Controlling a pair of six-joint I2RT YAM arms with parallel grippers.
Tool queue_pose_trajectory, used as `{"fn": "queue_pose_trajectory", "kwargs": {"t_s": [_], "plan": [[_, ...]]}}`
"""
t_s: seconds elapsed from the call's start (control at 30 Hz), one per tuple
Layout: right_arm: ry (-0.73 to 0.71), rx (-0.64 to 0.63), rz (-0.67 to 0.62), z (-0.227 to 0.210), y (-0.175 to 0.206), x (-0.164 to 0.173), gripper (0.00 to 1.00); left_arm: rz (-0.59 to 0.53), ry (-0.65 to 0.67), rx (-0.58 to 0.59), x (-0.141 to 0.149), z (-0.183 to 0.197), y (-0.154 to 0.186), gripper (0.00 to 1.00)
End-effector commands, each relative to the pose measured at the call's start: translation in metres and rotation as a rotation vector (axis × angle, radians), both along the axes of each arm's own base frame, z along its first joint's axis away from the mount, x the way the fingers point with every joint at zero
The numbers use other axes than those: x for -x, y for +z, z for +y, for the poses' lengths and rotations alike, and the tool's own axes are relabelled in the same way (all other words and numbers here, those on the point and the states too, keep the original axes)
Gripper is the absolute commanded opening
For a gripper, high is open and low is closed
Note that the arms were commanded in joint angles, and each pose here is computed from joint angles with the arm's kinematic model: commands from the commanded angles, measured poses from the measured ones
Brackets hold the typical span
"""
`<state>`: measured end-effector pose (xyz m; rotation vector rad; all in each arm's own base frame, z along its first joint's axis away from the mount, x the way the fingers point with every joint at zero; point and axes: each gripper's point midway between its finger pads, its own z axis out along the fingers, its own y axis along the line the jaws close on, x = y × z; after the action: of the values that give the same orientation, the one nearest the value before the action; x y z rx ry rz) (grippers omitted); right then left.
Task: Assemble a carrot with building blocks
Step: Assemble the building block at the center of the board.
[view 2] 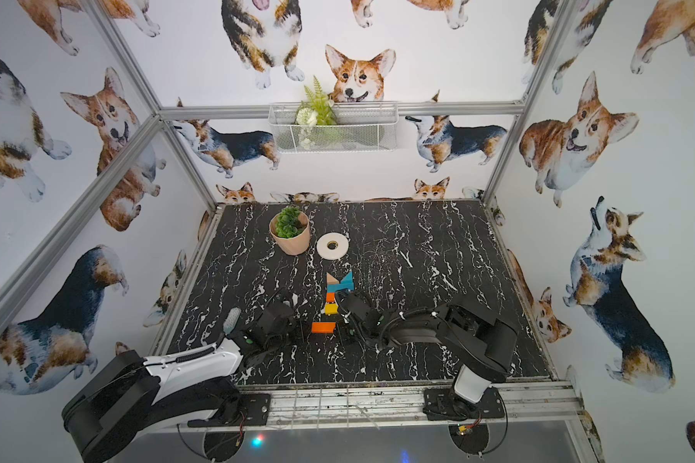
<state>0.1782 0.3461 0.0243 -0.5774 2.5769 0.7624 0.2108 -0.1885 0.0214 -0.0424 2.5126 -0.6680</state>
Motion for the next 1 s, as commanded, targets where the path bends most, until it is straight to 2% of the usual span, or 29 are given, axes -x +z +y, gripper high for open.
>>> {"fn": "queue_pose_trajectory", "kwargs": {"t_s": [0.0,0.5,0.97], "plan": [[0.000,-0.036,0.005,0.007,0.004,-0.001,0.32,0.017,-0.010,0.016,0.004,-0.004,0.000,0.20],[-0.062,-0.043,0.027,-0.023,0.001,-0.012,0.32,0.024,-0.052,0.024,0.000,-0.033,-0.007,0.19],[-0.067,-0.037,0.026,-0.022,0.000,-0.025,0.31,0.031,-0.055,0.009,-0.009,-0.042,-0.013,0.18]]}}
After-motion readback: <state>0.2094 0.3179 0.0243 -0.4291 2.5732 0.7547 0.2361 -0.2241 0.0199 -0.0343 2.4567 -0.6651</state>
